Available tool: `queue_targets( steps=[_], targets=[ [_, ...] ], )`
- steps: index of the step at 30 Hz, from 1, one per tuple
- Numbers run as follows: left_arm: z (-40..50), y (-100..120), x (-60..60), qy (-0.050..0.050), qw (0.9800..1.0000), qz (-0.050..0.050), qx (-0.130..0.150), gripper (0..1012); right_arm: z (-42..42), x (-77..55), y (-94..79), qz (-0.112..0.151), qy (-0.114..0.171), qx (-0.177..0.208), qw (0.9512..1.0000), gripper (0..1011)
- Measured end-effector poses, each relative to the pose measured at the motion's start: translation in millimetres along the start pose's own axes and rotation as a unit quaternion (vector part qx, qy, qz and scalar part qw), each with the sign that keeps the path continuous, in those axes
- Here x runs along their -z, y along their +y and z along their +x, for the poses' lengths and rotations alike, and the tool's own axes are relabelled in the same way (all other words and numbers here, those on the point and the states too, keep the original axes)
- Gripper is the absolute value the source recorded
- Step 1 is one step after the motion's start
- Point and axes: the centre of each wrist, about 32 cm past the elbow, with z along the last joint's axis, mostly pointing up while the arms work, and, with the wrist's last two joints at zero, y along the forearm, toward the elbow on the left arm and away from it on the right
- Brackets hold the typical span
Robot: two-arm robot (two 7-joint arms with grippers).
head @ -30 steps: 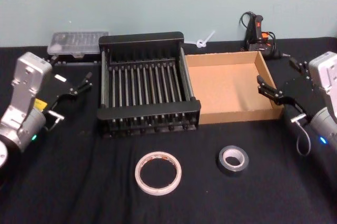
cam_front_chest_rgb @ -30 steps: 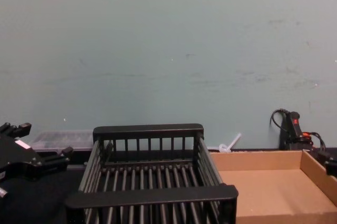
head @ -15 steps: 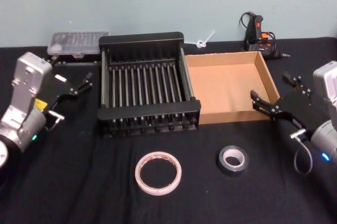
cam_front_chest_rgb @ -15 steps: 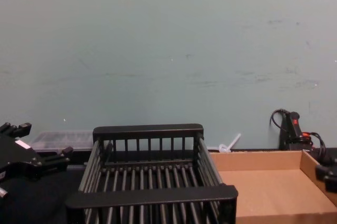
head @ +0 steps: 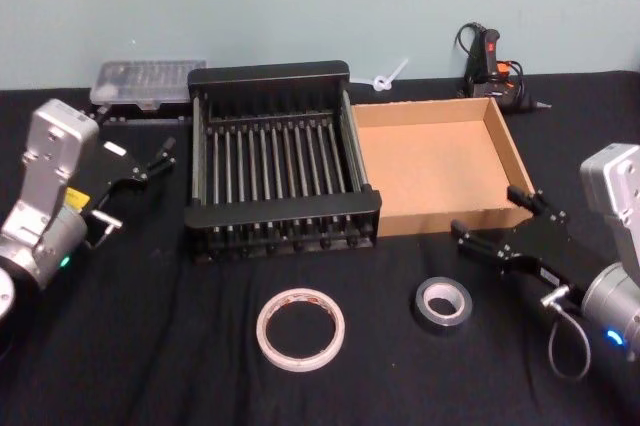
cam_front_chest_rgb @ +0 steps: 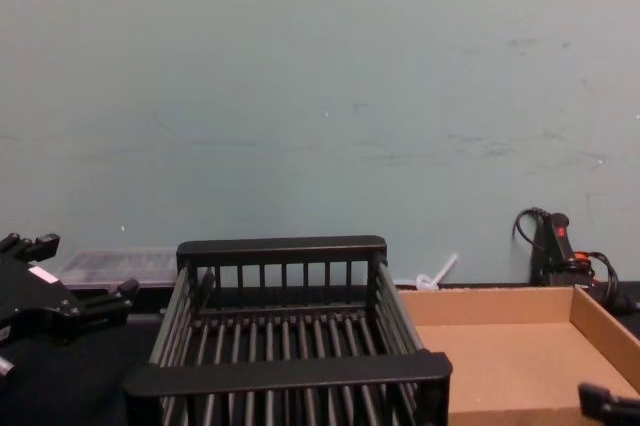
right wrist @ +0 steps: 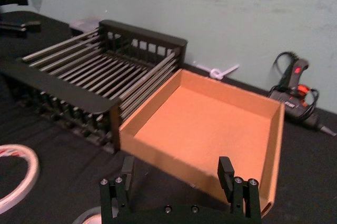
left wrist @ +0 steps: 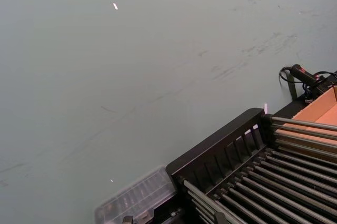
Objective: Pick up the white tape and place it into the black box , Pick up the silver tape and place it into the brown box.
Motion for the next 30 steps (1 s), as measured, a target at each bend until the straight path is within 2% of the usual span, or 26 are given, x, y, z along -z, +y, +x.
queue_targets(
  steps=[5,9,18,30],
  targets=[
    [0.0,0,0.0,0.000,1.0000,0.000,0.000,1001,-5.1,-0.7,-5.8,-0.017,0.008,-0.014,0.9997,1000],
    [0.0,0,0.0,0.000,1.0000,0.000,0.000,1001,-8.8,-1.7,-9.9,-0.041,0.013,-0.026,0.9987,1000],
    [0.0,0,0.0,0.000,1.0000,0.000,0.000,1001,-11.3,-4.1,-12.2,-0.088,0.027,-0.041,0.9949,1000],
    [0.0,0,0.0,0.000,1.0000,0.000,0.000,1001,-13.2,-6.5,-10.1,-0.129,0.016,-0.048,0.9904,1000]
  ],
)
